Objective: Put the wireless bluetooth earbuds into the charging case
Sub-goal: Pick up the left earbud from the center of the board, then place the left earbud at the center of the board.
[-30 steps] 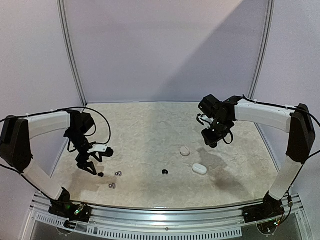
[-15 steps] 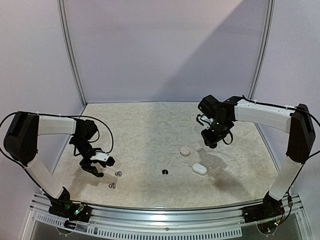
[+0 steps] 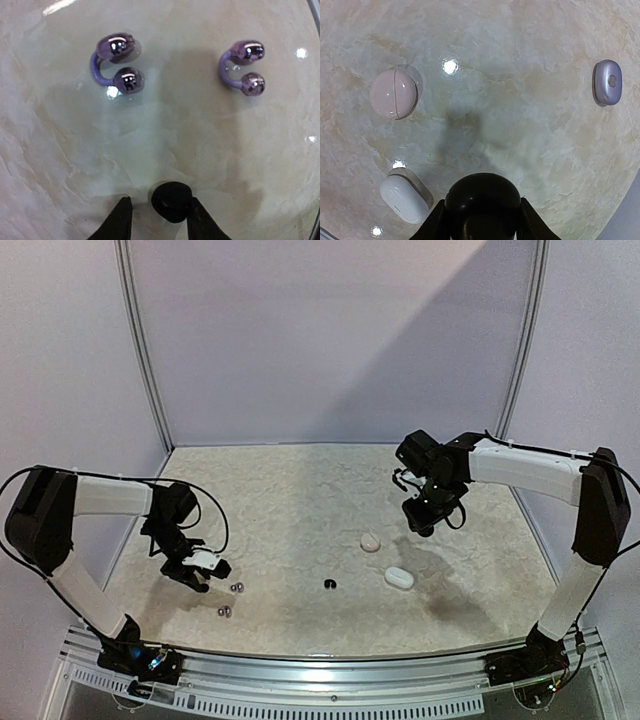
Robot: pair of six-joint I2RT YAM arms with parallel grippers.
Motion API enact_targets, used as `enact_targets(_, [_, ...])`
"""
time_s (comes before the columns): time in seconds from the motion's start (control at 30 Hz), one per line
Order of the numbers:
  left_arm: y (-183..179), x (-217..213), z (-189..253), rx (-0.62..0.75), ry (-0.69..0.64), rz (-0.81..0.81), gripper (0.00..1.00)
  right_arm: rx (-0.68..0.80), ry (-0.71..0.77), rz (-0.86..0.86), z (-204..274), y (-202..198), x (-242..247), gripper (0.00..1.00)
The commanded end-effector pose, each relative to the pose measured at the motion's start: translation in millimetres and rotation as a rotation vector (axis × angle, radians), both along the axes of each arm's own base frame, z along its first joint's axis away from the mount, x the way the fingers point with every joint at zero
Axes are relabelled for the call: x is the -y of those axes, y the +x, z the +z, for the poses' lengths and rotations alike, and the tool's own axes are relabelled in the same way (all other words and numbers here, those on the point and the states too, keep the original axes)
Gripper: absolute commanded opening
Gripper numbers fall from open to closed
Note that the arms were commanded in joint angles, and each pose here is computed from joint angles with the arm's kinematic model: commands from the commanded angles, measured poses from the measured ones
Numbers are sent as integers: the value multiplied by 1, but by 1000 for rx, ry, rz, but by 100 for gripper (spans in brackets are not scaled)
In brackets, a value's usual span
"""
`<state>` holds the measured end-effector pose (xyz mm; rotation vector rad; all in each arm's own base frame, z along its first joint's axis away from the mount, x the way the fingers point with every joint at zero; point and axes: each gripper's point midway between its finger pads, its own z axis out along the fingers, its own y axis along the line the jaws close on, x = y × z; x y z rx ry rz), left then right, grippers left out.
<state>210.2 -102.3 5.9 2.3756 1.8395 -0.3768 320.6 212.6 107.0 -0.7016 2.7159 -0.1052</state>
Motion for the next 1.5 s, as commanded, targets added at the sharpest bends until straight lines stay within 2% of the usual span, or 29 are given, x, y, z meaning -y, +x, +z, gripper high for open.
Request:
enact_targets(0.0, [-10, -15, -21, 12, 119, -29, 32, -11, -11, 6, -5, -3, -1, 12])
enact_targets(0.13, [-12, -16, -22, 15, 128, -43, 18, -13, -16, 5, -6, -4, 0, 12])
enact_targets(0.33, [-14, -14, -18, -5, 127, -30, 13, -15, -20, 4, -8, -5, 1, 12])
enact_targets(0.47, [3, -6, -1, 3, 115, 81, 9, -13, -24, 3, -8, -5, 3, 12])
enact_targets(0.7, [40, 14, 46, -13, 82, 268, 8, -5, -26, -2, -6, -5, 4, 13])
enact_targets(0.87, [75, 62, 94, -5, -2, 447, 7, 7, -26, -8, -3, -3, 4, 13])
enact_targets(1.0, [83, 125, 116, 30, -45, 493, 7, 11, -29, -14, -1, -3, 6, 13])
enact_targets(1.13, [58, 183, 104, 2, -17, 427, 8, 9, -30, -25, 0, -7, 10, 13])
enact_targets(1.33, [-5, 227, 57, -36, 95, 316, 8, 6, -36, -39, -1, -16, 18, 13])
enact_targets(1.47, [-38, 257, 37, 19, 130, 206, 8, 10, -36, -41, 0, -18, 20, 13])
